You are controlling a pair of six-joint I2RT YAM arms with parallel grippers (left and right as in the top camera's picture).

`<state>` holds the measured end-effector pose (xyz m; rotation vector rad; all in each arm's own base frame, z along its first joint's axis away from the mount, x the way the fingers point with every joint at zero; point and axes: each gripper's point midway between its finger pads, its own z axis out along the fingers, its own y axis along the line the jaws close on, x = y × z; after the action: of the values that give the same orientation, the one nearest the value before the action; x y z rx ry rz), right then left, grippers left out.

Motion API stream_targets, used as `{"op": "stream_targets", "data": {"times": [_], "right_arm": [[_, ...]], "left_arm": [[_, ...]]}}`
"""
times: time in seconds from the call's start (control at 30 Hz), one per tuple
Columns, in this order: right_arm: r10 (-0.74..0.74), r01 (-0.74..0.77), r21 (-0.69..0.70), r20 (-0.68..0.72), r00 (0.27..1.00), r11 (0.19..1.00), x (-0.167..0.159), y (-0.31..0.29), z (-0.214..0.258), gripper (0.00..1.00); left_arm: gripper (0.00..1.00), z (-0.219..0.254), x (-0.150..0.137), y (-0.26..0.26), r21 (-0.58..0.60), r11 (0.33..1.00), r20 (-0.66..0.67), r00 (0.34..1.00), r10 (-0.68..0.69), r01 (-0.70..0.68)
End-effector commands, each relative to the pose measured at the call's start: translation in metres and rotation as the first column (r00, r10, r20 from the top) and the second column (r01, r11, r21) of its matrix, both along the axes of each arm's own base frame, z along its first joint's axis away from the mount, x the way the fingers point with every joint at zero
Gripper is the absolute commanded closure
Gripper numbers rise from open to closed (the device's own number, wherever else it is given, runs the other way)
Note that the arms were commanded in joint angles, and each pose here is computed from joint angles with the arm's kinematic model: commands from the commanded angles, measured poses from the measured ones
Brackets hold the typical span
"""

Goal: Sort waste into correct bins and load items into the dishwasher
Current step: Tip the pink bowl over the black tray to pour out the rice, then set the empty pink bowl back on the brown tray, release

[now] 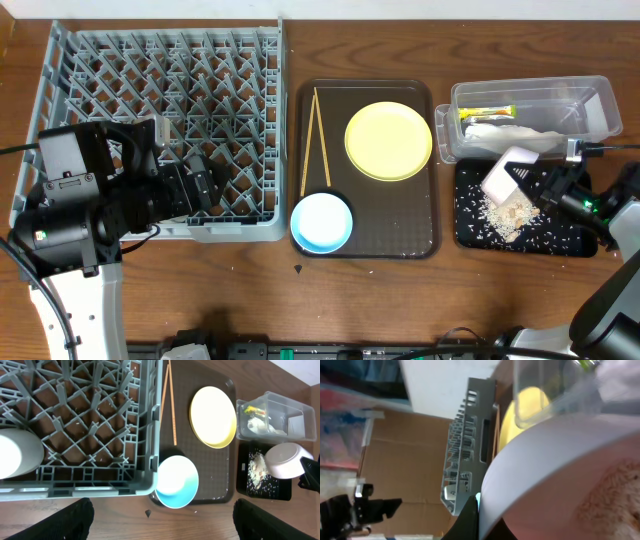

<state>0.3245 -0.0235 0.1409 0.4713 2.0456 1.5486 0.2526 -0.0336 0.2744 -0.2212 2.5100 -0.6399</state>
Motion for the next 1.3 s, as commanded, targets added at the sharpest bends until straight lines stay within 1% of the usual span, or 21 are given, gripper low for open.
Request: {"op": "stream_targets", "data": {"times": [0.0, 0.07, 0.1, 0.17, 0.27, 0.3, 0.33, 0.4, 0.43, 0.47, 0.5, 0.53, 0.6, 0.63, 0.7, 0.9, 0.97, 1.0, 1.03, 1.1, 1.27], "right_arm": [[0.021, -0.028, 0.122, 0.060, 0.998, 0.992, -0.004, 0.007, 0.023, 0.99], [-0.052, 0.045, -0.059, -0.130, 0.990, 0.997, 0.000, -0.007, -0.020, 0.99], [-0.049, 0.046, -0.020, -0.161, 0.986, 0.999, -0.003, -0.004, -0.019, 0.99], [0.038, -0.043, 0.057, 0.090, 0.995, 0.997, -0.008, 0.011, 0.017, 0.99], [0.005, -0.003, 0.035, -0.069, 0.998, 0.999, -0.009, 0.007, -0.002, 0.99], [0.054, -0.063, 0.058, 0.145, 0.988, 0.996, -0.013, 0.017, 0.025, 0.99], [0.061, -0.064, 0.013, 0.153, 0.986, 0.998, -0.013, 0.016, 0.020, 0.99], [-0.004, -0.003, -0.045, -0.154, 0.988, 0.999, -0.015, 0.007, -0.020, 0.99], [0.056, -0.057, 0.028, 0.061, 0.997, 0.998, -0.018, 0.019, 0.013, 0.99], [0.056, -0.053, -0.065, 0.047, 0.997, 0.996, -0.015, 0.013, 0.000, 0.99], [0.002, -0.010, -0.068, -0.126, 0.992, 0.998, -0.015, 0.007, -0.018, 0.99], [0.011, -0.008, 0.023, -0.141, 0.990, 1.000, -0.018, 0.013, -0.006, 0.99], [0.056, -0.076, 0.113, 0.172, 0.984, 0.991, -0.020, 0.024, 0.041, 0.99], [0.061, -0.078, 0.086, 0.185, 0.981, 0.993, -0.021, 0.024, 0.041, 0.99], [0.039, -0.040, -0.016, -0.009, 0.999, 0.999, -0.016, 0.016, 0.009, 0.99], [0.044, -0.044, -0.069, 0.001, 0.999, 0.997, -0.015, 0.015, 0.006, 0.99], [-0.008, -0.006, -0.071, -0.205, 0.979, 0.997, -0.021, 0.013, -0.011, 0.99], [0.049, -0.055, -0.062, -0.094, 0.994, 0.997, -0.022, 0.024, 0.004, 0.99], [0.126, -0.121, -0.099, 0.048, 0.991, 0.988, -0.027, 0.040, 0.023, 0.99], [0.175, -0.171, -0.222, -0.002, 0.985, 0.960, -0.033, 0.052, 0.020, 0.99], [0.317, -0.364, -0.597, -0.187, 0.930, 0.715, -0.058, 0.117, 0.013, 0.99]], "left_arm": [[0.10, 0.005, 0.001, -0.002, 0.007, 1.000, 0.020, 0.999, -0.026, 0.026], [0.10, 0.005, 0.001, -0.002, 0.007, 1.000, 0.020, 0.999, -0.026, 0.026], [0.10, 0.005, 0.001, -0.002, 0.007, 1.000, 0.020, 0.999, -0.026, 0.026], [0.10, 0.004, 0.001, -0.002, 0.006, 1.000, 0.017, 1.000, -0.026, 0.026], [0.10, 0.004, 0.001, -0.002, 0.006, 1.000, 0.018, 0.999, -0.026, 0.026], [0.10, 0.004, 0.001, -0.002, 0.005, 1.000, 0.017, 1.000, -0.026, 0.026], [0.10, 0.004, 0.001, -0.002, 0.005, 1.000, 0.017, 1.000, -0.026, 0.026], [0.10, 0.004, 0.001, -0.002, 0.006, 1.000, 0.018, 0.999, -0.026, 0.026], [0.10, 0.004, 0.001, -0.002, 0.006, 1.000, 0.017, 1.000, -0.026, 0.026], [0.10, 0.004, 0.001, -0.002, 0.006, 1.000, 0.019, 0.999, -0.026, 0.026], [0.10, 0.004, 0.002, -0.002, 0.007, 1.000, 0.021, 0.999, -0.026, 0.026], [0.10, 0.005, 0.002, -0.002, 0.007, 1.000, 0.022, 0.999, -0.026, 0.026], [0.10, 0.004, 0.002, -0.002, 0.007, 1.000, 0.020, 0.999, -0.026, 0.026], [0.10, 0.004, 0.002, -0.002, 0.007, 1.000, 0.020, 0.999, -0.026, 0.026], [0.10, 0.004, 0.002, -0.002, 0.006, 1.000, 0.021, 0.999, -0.026, 0.026], [0.10, 0.004, 0.002, -0.002, 0.006, 1.000, 0.021, 0.999, -0.026, 0.026], [0.10, 0.005, 0.002, -0.002, 0.006, 1.000, 0.021, 0.999, -0.026, 0.026], [0.10, 0.004, 0.002, -0.002, 0.006, 1.000, 0.021, 0.999, -0.026, 0.026], [0.10, 0.004, 0.002, -0.002, 0.006, 1.000, 0.020, 0.999, -0.026, 0.026], [0.11, 0.005, 0.002, -0.003, 0.002, 1.000, 0.022, 0.999, -0.028, 0.028], [0.11, 0.010, 0.008, -0.005, -0.010, 0.999, 0.056, 0.998, -0.037, 0.037]]}}
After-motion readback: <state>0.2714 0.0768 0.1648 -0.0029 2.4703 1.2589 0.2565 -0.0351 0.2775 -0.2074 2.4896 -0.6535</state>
